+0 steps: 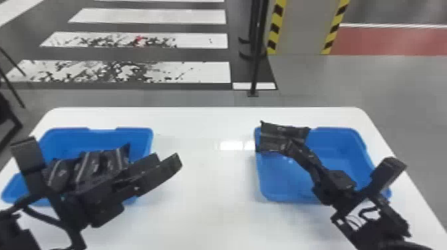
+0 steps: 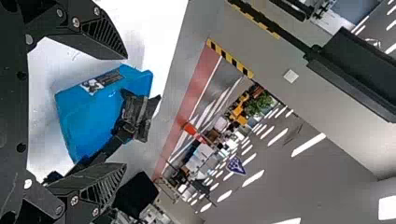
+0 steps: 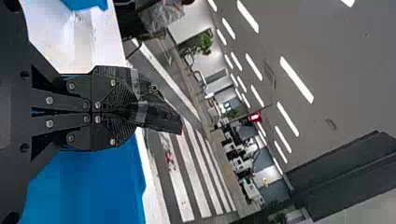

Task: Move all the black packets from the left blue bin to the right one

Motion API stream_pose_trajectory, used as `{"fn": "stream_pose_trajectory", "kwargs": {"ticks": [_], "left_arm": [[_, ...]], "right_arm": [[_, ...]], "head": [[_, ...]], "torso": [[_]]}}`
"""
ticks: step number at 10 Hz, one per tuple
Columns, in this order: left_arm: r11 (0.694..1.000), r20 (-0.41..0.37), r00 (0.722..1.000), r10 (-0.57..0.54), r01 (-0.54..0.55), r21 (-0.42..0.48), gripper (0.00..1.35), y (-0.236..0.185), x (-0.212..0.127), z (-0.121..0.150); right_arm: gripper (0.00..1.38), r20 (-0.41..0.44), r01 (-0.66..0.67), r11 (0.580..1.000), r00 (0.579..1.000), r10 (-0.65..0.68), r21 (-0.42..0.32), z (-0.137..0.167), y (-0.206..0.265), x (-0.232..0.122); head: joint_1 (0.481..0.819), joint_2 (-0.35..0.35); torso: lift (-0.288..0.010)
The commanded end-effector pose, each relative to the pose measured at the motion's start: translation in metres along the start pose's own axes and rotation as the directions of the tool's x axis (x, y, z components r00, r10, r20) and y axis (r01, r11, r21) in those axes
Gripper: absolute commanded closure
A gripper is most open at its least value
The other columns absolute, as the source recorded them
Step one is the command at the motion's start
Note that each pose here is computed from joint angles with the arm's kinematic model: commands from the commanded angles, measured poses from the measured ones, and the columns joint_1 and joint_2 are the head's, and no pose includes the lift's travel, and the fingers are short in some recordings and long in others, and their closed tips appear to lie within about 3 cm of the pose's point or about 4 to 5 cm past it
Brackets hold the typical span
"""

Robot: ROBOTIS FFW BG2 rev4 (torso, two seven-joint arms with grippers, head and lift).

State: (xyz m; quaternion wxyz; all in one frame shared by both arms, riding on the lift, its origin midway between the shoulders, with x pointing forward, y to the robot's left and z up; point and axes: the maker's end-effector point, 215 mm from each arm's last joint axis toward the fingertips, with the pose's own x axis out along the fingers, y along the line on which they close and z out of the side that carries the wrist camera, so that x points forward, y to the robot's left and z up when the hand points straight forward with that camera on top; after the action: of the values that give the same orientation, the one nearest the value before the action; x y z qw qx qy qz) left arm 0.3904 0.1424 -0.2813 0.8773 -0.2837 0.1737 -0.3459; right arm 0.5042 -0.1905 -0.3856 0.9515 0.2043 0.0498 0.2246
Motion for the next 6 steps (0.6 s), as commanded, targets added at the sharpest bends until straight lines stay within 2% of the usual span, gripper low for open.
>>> {"fn": "stream_pose_trajectory", "kwargs": {"ticks": [1, 3, 4, 5, 6], "left_arm": [[1.000, 0.008, 1.000, 0.018, -0.018, 0.000, 0.25, 0.006, -0.006, 0.002], [0.999, 0.009, 0.999, 0.046, -0.046, -0.001, 0.24, 0.015, -0.013, 0.002], [0.998, 0.014, 0.998, 0.061, -0.061, 0.003, 0.24, 0.020, -0.016, 0.005], [0.997, 0.021, 0.997, 0.081, -0.081, 0.014, 0.24, 0.027, -0.020, 0.009], [0.993, 0.025, 0.993, 0.115, -0.116, 0.022, 0.24, 0.037, -0.027, 0.012]], "right_arm": [[1.15, -0.003, 0.063, 0.996, 0.998, -0.063, -0.058, 0.007, -0.029, -0.007], [0.42, -0.014, 0.092, 0.992, 0.996, -0.094, -0.083, 0.004, -0.037, -0.013], [0.15, -0.019, 0.114, 0.987, 0.993, -0.117, -0.114, 0.004, -0.036, -0.023], [0.08, -0.004, 0.150, 0.977, 0.988, -0.152, -0.151, 0.012, -0.030, -0.040], [0.13, 0.022, 0.180, 0.963, 0.984, -0.179, -0.200, 0.024, -0.023, -0.059]], "head": [[0.695, -0.051], [0.695, -0.085], [0.695, -0.089], [0.695, -0.086], [0.695, -0.085]], "torso": [[-0.154], [-0.154], [-0.154], [-0.154], [-0.154]]}}
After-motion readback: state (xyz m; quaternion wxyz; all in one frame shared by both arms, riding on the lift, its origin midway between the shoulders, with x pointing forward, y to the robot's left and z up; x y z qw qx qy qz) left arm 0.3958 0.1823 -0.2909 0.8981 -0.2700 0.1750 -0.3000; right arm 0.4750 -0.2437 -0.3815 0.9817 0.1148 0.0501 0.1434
